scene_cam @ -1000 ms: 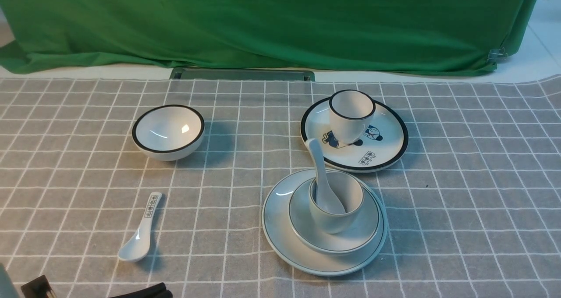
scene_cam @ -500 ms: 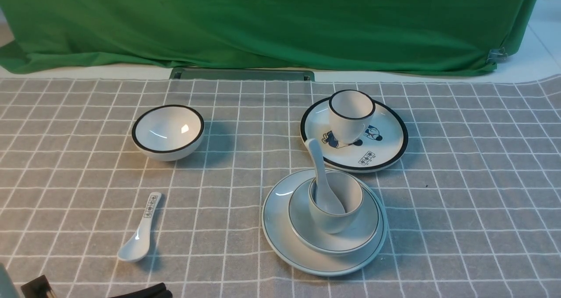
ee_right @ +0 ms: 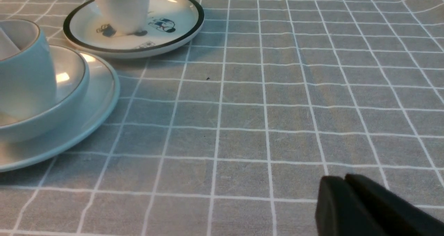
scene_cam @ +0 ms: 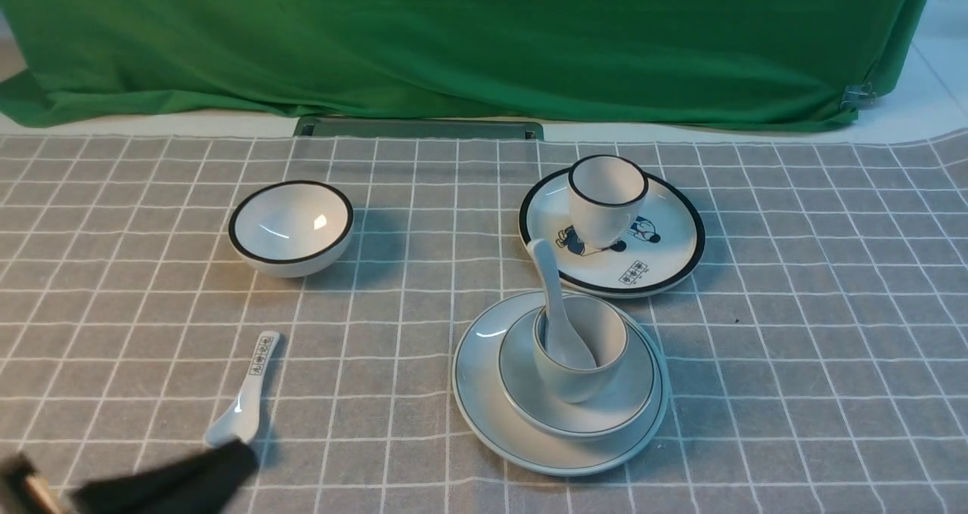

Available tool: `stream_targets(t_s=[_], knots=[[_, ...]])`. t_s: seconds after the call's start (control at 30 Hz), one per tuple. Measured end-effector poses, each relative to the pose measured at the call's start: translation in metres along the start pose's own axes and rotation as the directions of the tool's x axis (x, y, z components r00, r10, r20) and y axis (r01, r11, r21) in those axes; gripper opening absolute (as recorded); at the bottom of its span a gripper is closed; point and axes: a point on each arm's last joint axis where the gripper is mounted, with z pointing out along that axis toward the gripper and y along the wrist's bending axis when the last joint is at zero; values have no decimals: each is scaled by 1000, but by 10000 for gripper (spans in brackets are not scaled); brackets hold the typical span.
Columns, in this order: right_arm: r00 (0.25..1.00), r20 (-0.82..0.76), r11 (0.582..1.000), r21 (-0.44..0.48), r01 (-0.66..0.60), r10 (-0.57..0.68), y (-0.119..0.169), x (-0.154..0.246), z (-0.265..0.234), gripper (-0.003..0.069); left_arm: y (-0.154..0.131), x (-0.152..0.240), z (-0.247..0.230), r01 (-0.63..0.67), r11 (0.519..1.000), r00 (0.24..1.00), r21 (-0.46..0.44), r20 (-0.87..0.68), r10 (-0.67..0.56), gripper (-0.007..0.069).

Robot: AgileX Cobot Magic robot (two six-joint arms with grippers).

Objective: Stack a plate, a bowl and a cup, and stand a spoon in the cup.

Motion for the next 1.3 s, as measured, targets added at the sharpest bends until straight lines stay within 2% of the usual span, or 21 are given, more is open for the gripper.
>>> stream_targets(t_s=[0.1,0.17,0.3,0.5,1.3], knots=[[1000,0,1000,0,0,0,0,0,0,69,15,-6,-10,9,982,998,-188,69,4,11],[1000,0,1000,0,0,0,0,0,0,71,23,-6,-18,19,952,996,-306,86,7,11],[1000,0,1000,0,-1,1,0,0,0,80,29,1,-33,69,885,997,-461,67,-43,11],[1000,2,1000,0,-1,1,0,0,0,90,24,25,-39,105,856,974,-506,-123,-192,11],[1000,3,1000,0,-5,5,0,0,0,129,24,25,-39,106,855,972,-507,-128,-196,11]])
